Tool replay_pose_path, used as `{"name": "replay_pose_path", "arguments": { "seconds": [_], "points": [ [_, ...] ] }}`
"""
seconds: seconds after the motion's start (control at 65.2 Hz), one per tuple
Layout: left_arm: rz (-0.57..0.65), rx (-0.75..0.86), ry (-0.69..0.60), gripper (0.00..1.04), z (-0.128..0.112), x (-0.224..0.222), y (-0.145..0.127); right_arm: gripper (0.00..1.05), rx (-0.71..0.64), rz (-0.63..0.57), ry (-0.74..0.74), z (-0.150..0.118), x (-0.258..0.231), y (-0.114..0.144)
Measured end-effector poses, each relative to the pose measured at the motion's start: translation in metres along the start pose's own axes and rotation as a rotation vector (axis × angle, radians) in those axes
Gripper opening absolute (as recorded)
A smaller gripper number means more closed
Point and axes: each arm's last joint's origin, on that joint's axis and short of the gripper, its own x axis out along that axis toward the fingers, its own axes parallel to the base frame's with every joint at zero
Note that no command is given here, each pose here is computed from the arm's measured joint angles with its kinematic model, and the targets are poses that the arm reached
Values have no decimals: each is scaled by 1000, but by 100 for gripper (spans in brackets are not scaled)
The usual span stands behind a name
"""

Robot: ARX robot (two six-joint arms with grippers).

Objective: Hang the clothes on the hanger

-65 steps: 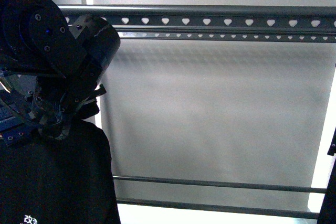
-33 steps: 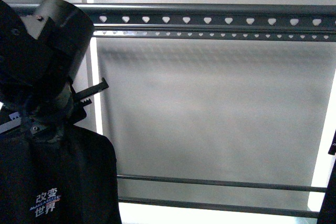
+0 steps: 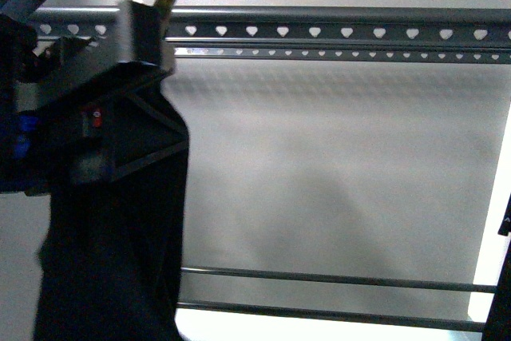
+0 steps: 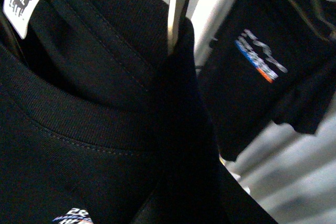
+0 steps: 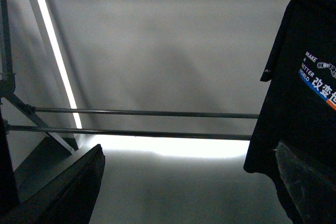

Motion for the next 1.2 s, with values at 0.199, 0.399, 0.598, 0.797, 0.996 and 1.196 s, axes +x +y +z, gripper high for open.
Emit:
{"name": "replay_pose_path", "arguments": {
  "seconds": [0.199,0.399,0.598,0.797,0.996,1.196],
  "points": [
    [-401,126,115,4,-5,-3,34,97,0,0,0,0,0,0],
    [-709,95,230,4,19,11,88,97,0,1,0,0,0,0],
    [-764,177,323,4,17,31,118,97,0,0,0,0,0,0],
    [-786,104,437,4,18,37,120,97,0,0,0,0,0,0],
    [-766,79,580,4,7,40,122,97,0,0,0,0,0,0],
    [-746,98,653,4,2,41,125,97,0,0,0,0,0,0]
  ]
}}
